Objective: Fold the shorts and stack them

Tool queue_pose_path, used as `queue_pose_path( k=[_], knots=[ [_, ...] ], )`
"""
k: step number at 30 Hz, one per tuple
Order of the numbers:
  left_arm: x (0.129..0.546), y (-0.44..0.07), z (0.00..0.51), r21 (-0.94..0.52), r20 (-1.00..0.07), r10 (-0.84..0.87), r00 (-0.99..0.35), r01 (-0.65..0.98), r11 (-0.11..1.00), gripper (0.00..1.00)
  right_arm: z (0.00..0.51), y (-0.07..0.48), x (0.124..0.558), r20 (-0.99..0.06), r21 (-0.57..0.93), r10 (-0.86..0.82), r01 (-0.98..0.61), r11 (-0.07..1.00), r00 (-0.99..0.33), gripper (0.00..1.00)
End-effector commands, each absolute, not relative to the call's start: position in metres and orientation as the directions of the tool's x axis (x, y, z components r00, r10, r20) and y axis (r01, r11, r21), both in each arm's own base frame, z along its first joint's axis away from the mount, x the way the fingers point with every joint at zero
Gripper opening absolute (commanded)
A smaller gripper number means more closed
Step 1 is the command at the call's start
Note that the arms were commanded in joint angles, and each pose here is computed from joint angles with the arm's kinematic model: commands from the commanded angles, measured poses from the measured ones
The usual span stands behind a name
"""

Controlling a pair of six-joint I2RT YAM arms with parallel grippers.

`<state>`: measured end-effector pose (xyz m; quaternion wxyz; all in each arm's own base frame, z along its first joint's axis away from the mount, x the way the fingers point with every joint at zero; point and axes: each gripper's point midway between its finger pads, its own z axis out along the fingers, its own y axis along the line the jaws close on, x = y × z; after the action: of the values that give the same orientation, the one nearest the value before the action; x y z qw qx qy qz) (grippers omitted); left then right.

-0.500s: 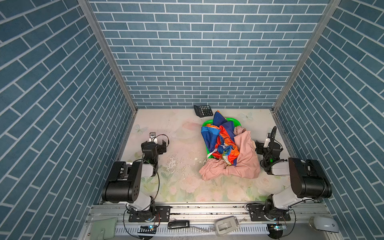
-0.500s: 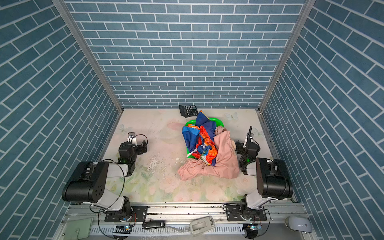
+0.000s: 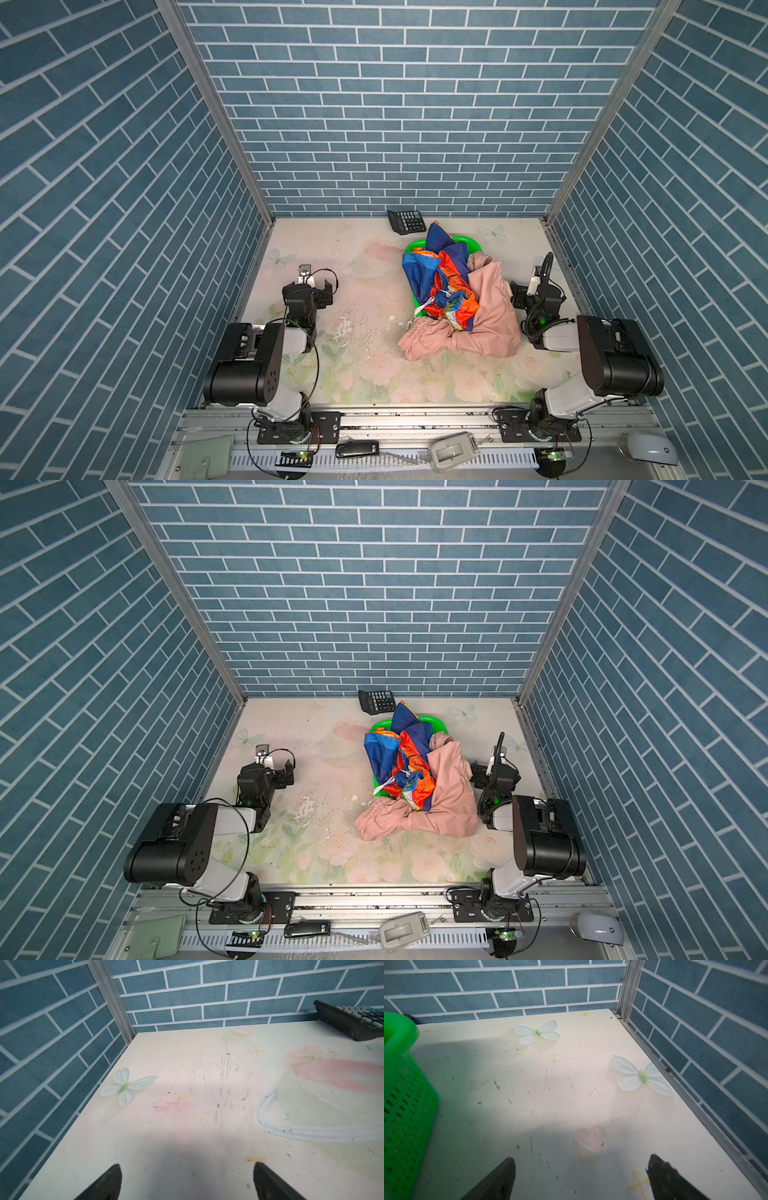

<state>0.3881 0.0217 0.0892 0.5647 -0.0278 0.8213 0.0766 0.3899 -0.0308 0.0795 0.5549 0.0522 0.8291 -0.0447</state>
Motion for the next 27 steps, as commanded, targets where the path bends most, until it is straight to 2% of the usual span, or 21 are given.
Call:
queue_pose_path(
  k=[1, 19, 23, 25, 27],
  knots=[
    [0.391, 0.022, 0.095, 0.087, -0.940, 0.034, -0.340, -0.140, 0.986, 1.00, 0.089, -0.030, 0.393, -0.933, -0.015, 0.033, 0.128, 0.992, -0.358, 0.99],
    [0.391, 0.022, 0.096, 0.084, -0.941, 0.032, -0.338, -0.139, 0.987, 1.00, 0.092, -0.035, 0.392, -0.937, -0.016, 0.040, 0.158, 0.987, -0.346, 0.99],
    [0.382, 0.034, 0.118, 0.093, -0.945, 0.017, -0.327, -0.218, 0.971, 1.00, 0.130, -0.055, 0.378, -0.944, -0.020, 0.075, 0.281, 0.960, -0.322, 0.99],
    [0.378, 0.028, 0.144, 0.109, -0.947, 0.038, -0.318, -0.207, 0.972, 1.00, 0.157, -0.054, 0.376, -0.958, 0.023, 0.104, 0.289, 0.957, -0.268, 0.99],
    [0.376, 0.027, 0.174, 0.023, -0.958, -0.045, -0.284, -0.233, 0.972, 1.00, 0.182, -0.057, 0.373, -0.961, 0.127, 0.196, 0.320, 0.939, -0.193, 0.99]
  ],
)
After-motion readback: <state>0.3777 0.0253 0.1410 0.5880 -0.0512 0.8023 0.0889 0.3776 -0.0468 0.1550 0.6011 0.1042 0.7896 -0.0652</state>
